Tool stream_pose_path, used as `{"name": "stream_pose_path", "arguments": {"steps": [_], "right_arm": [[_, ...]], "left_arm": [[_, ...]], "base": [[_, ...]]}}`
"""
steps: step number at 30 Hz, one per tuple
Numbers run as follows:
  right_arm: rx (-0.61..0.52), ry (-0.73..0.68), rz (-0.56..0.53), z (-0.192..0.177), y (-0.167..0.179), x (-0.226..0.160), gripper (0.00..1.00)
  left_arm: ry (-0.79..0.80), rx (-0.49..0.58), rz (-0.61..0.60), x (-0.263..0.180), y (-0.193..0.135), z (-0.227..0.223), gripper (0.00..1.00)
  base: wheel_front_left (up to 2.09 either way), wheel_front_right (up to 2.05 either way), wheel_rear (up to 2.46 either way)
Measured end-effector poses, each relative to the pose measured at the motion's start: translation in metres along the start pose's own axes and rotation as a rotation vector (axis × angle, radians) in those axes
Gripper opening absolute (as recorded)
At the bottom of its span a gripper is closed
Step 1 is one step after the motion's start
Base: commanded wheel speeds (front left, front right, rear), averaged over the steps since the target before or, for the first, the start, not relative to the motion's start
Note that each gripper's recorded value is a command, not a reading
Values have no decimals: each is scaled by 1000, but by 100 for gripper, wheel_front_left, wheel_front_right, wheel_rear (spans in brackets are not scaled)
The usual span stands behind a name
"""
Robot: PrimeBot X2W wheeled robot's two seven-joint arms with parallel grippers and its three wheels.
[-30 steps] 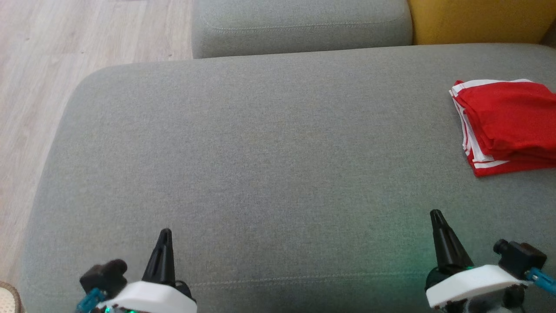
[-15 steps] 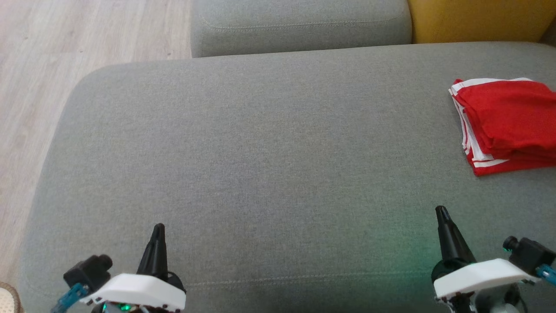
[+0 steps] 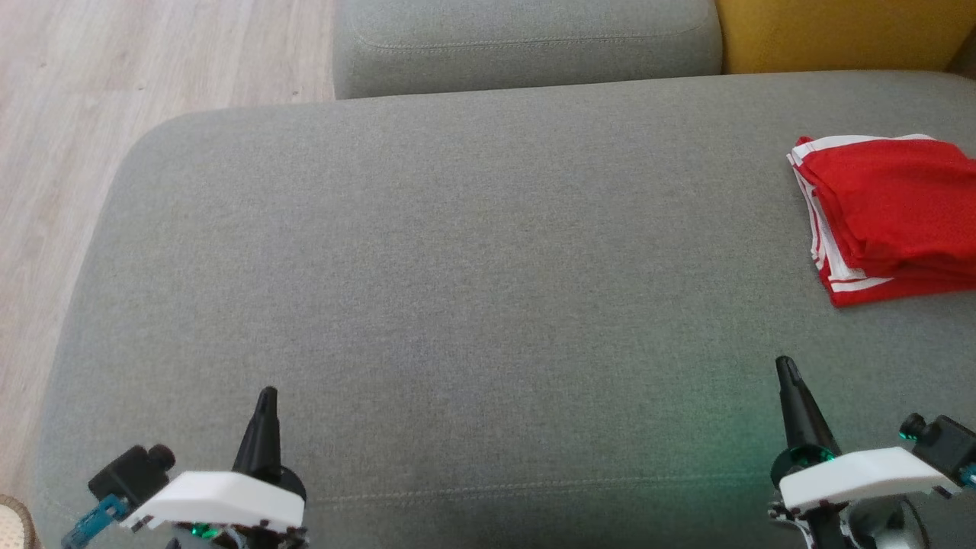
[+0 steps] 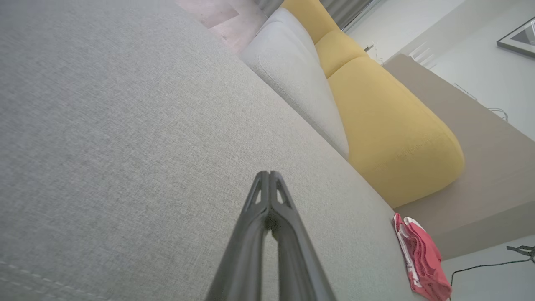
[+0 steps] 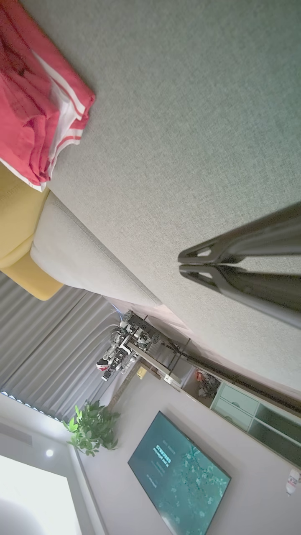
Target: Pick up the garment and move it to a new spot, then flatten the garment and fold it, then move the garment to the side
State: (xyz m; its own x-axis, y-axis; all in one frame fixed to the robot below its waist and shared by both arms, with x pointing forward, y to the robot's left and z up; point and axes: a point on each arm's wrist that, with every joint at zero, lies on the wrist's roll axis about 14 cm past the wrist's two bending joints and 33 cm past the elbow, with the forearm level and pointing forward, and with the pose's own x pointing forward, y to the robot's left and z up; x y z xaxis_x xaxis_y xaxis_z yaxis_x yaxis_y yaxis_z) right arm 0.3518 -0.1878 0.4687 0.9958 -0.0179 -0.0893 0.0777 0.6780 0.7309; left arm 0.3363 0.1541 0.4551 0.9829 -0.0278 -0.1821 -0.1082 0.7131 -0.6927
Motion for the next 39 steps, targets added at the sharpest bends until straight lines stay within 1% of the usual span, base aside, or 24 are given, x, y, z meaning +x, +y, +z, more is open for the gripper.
{"name": "stream_pose_path", "arguments": {"steps": [11, 16, 22, 31, 39], "right_arm": [[137, -1, -9, 4, -1, 5, 0], [194, 1, -16, 4, -2, 5, 0], [264, -2, -12, 7, -1, 9, 0], [357, 0, -27, 8, -6, 9, 0], [449, -3, -19, 11, -3, 14, 0]], "left_arm": [[13, -147, 16, 5, 6, 3, 0], [8, -207, -5, 10, 1, 7, 0], [7, -282, 7, 11, 7, 10, 0], [14, -377, -7, 15, 5, 13, 0], [7, -478, -8, 19, 7, 18, 0]], "base": [[0, 0, 0], [0, 0, 0], [0, 0, 0], [0, 0, 0], [0, 0, 0]]}}
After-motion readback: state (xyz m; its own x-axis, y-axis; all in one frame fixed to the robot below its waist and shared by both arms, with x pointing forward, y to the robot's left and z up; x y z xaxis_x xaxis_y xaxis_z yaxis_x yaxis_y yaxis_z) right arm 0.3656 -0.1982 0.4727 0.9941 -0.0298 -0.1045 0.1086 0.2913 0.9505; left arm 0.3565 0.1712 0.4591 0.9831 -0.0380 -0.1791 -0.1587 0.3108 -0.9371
